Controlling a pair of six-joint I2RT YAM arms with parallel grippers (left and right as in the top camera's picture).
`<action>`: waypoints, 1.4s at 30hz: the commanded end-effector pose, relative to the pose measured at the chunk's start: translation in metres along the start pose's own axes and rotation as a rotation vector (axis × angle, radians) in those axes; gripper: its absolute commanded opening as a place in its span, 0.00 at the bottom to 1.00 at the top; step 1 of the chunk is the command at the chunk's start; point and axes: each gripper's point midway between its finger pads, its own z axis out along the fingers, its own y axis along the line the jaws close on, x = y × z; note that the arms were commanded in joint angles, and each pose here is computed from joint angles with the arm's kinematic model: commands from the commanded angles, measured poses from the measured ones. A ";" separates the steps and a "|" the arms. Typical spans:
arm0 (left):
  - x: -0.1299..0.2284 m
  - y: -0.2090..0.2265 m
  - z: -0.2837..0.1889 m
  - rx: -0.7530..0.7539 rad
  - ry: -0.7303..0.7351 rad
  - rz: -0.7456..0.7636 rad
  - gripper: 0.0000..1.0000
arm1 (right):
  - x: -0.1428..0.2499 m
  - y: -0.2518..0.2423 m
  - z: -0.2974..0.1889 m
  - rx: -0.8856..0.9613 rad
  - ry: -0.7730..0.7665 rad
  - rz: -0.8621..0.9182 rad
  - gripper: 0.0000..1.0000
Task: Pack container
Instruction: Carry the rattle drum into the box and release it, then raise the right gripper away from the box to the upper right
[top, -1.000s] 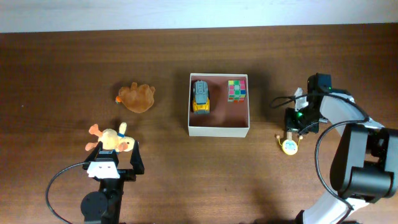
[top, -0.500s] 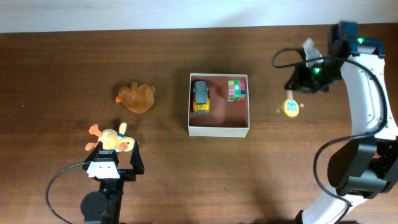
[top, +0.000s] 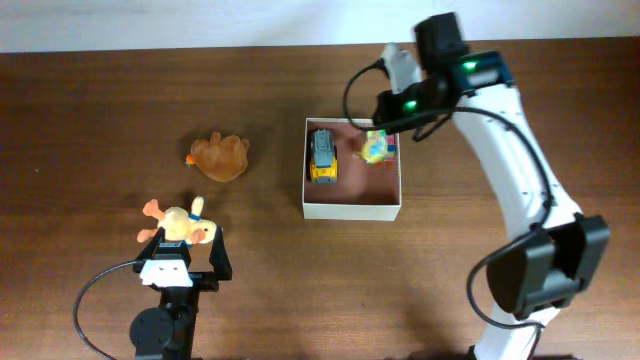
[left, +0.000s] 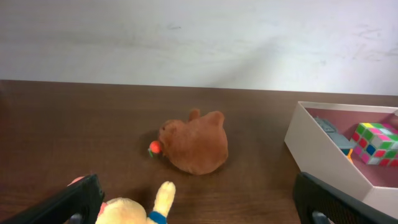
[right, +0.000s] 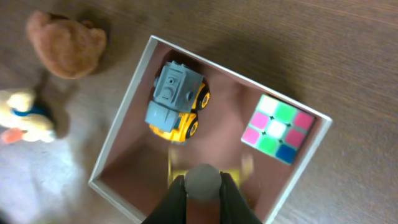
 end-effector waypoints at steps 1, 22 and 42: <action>0.002 0.002 0.000 -0.008 -0.001 0.015 0.99 | 0.007 -0.011 0.042 0.101 0.075 -0.003 0.13; 0.002 0.002 0.000 -0.008 -0.001 0.015 0.99 | 0.013 -0.016 0.093 0.080 0.162 0.005 0.41; 0.002 0.002 0.000 -0.008 -0.001 0.015 0.99 | 0.032 -0.124 -0.095 0.465 0.132 0.509 0.99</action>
